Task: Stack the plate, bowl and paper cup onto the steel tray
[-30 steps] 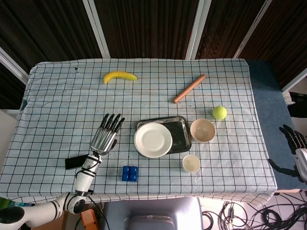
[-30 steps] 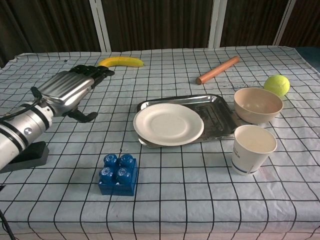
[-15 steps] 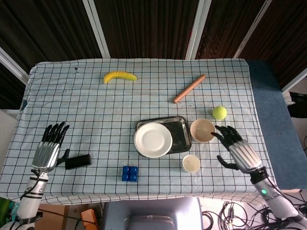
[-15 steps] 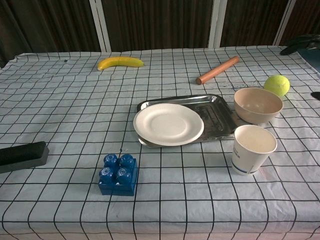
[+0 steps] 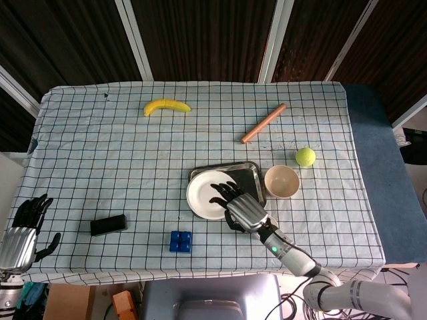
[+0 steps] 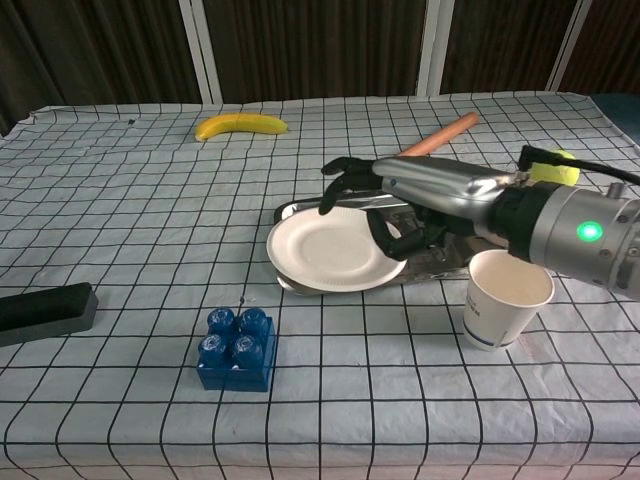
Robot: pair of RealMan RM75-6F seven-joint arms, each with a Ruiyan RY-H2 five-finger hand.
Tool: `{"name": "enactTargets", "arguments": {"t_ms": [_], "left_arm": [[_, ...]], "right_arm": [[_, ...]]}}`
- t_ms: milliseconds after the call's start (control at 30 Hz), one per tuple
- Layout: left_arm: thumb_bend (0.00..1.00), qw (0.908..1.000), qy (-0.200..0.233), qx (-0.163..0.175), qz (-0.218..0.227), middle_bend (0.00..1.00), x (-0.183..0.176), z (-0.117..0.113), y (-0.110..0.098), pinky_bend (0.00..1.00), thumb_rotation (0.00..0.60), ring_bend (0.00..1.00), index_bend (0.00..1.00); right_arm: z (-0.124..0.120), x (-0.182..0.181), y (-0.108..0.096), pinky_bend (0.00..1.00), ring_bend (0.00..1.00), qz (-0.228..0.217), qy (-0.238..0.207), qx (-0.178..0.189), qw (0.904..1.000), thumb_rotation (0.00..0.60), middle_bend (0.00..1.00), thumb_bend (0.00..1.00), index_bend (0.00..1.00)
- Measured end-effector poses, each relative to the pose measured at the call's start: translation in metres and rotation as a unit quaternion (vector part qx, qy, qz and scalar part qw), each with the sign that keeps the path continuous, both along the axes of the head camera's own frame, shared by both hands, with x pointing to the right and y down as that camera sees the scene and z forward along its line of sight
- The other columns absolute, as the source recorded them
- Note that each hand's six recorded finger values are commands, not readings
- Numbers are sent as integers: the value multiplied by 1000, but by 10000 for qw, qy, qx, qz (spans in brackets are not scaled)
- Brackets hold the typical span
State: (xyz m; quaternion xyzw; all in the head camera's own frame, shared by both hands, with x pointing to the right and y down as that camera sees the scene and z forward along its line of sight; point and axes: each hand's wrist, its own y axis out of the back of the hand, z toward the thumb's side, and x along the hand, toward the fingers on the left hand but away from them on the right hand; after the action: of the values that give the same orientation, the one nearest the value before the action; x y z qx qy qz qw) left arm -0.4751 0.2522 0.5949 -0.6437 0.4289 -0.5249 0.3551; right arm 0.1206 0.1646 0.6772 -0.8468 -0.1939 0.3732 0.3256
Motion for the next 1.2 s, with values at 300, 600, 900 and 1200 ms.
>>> {"name": "enactTargets", "arguments": {"t_ms": [300, 600, 900, 1200], "left_arm": [[365, 9999, 4, 81, -129, 24, -12, -3, 0, 0, 600, 0, 0], [364, 9999, 5, 32, -163, 28, -12, 2, 1, 0, 600, 0, 0], [364, 10000, -32, -28, -87, 28, -6, 6, 2, 0, 600, 0, 0], [363, 10000, -12, -24, -69, 30, -4, 7, 0, 0, 600, 0, 0]], "right_arm": [[30, -36, 16, 0, 0, -335, 299, -252, 9987, 558, 0, 838, 287], [38, -36, 33, 0, 0, -656, 452, -389, 9961, 553, 0, 838, 287], [47, -16, 28, 0, 0, -609, 887, -314, 9937, 568, 0, 838, 287], [44, 4, 11, 0, 0, -347, 1070, -207, 9934, 600, 0, 819, 230]]}}
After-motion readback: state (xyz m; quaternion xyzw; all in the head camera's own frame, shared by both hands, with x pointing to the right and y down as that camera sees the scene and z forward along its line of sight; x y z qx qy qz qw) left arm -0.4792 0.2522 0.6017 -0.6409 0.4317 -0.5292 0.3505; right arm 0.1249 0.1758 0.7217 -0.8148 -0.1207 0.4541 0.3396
